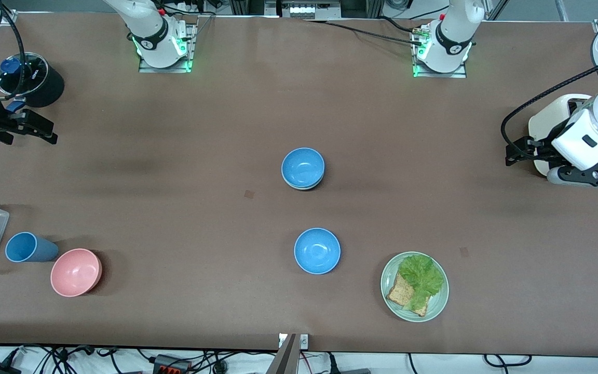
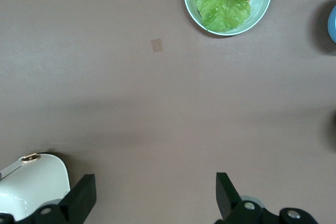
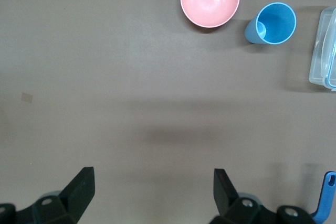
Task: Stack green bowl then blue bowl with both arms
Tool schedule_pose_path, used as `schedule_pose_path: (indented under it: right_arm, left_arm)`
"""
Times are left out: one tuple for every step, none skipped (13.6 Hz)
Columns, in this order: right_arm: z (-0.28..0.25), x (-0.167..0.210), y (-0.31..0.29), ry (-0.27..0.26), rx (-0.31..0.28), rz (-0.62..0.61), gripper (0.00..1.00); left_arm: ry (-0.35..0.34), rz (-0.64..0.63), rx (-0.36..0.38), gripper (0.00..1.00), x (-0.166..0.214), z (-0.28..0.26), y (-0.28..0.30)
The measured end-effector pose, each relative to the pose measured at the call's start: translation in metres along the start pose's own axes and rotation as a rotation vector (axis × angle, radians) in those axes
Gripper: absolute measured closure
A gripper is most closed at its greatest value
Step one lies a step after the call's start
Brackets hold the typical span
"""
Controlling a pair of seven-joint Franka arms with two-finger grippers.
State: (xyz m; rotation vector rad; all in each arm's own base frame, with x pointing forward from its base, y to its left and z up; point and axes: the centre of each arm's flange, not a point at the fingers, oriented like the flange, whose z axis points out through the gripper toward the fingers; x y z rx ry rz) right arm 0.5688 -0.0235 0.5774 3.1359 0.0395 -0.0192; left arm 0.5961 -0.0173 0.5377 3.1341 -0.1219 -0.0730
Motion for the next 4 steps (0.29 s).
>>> schedule_pose_path:
  right_arm:
    - [0.0000,0.0000,0.0000,0.000,0.000,0.000,0.00]
    - [0.0000,0.0000,-0.0001,0.000,0.000,0.000,0.00]
    - [-0.0001,0.0000,-0.0001,0.001,0.000,0.000,0.00]
    - [-0.0003,0.0001,-0.0001,0.001,0.000,0.000,0.00]
  left_arm:
    - [0.002,0.000,0.000,0.00,0.0002,-0.0007,-0.0003]
    - [0.006,-0.001,0.000,0.00,0.0004,-0.0020,-0.0006]
    - [0.007,-0.002,0.000,0.00,0.0005,-0.0025,-0.0010]
    - [0.007,-0.003,0.000,0.00,0.0005,-0.0025,-0.0015]
